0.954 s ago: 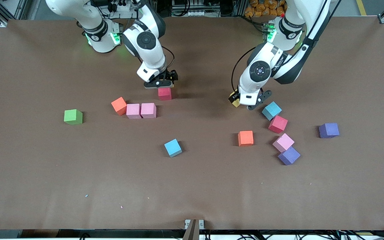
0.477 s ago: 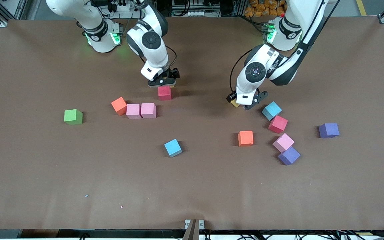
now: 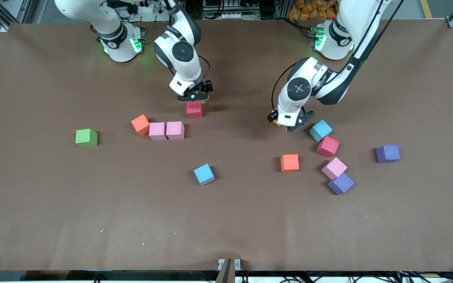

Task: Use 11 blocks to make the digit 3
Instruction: 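Grasp the yellow cube with the right gripper while the left gripper grasps one, then carry the yellow cube with the left gripper toward the right gripper's cube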

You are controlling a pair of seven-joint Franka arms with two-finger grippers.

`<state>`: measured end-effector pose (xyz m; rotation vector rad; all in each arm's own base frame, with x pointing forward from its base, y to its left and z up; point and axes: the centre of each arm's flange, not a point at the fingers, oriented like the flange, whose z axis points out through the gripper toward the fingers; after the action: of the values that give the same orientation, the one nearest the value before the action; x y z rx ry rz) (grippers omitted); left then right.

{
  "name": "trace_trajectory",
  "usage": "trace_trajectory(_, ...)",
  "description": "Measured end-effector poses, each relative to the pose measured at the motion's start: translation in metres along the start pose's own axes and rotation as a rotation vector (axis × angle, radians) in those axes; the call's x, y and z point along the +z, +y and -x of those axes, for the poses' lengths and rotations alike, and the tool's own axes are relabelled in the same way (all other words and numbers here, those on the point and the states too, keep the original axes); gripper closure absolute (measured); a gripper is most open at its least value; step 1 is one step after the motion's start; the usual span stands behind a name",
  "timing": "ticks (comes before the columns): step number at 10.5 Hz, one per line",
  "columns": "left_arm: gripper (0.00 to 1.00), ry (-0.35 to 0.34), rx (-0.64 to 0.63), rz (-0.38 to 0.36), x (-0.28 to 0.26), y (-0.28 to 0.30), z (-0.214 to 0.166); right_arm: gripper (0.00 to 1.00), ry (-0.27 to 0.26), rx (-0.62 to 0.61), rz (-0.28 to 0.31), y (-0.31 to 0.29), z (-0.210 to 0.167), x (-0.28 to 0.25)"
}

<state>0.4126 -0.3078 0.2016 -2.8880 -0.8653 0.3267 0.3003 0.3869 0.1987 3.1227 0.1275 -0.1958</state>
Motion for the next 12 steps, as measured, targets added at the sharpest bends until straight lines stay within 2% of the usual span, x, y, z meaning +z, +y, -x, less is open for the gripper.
trace_trajectory(1, 0.07, 0.000, 0.000, 0.002, 0.000, 0.001, -0.001, 0.00, -0.003, 0.000, 0.003, 0.000, 0.000, 0.002)
trace_trajectory(2, 0.23, 0.001, -0.004, 0.003, -0.001, 0.001, -0.001, 0.02, -0.004, -0.001, 0.004, 0.000, 0.001, 0.002)
trace_trajectory(3, 0.38, 0.003, -0.025, 0.009, -0.003, 0.003, -0.002, 0.15, -0.005, -0.001, 0.005, 0.000, 0.001, 0.003)
trace_trajectory(4, 0.41, 0.006, -0.070, 0.018, -0.007, 0.006, -0.002, 0.30, -0.007, -0.001, 0.004, 0.000, 0.002, 0.003)
trace_trajectory(5, 0.43, 0.009, -0.124, 0.030, -0.013, 0.011, 0.000, 0.36, -0.009, 0.005, 0.001, -0.001, 0.002, 0.003)
trace_trajectory(6, 0.46, 0.012, -0.175, 0.042, -0.018, 0.016, 0.001, 0.36, -0.017, 0.013, -0.005, -0.002, 0.004, 0.003)
trace_trajectory(9, 0.46, -0.012, -0.384, 0.097, -0.040, 0.042, 0.029, 0.41, -0.088, 0.052, -0.019, -0.008, 0.007, 0.000)
trace_trajectory(10, 0.46, -0.032, -0.476, 0.112, -0.046, 0.054, 0.042, 0.41, -0.091, 0.057, -0.038, -0.014, 0.005, -0.006)
trace_trajectory(12, 0.46, -0.060, -0.569, 0.107, -0.041, 0.075, 0.078, 0.41, -0.079, 0.057, -0.072, -0.028, -0.002, -0.020)
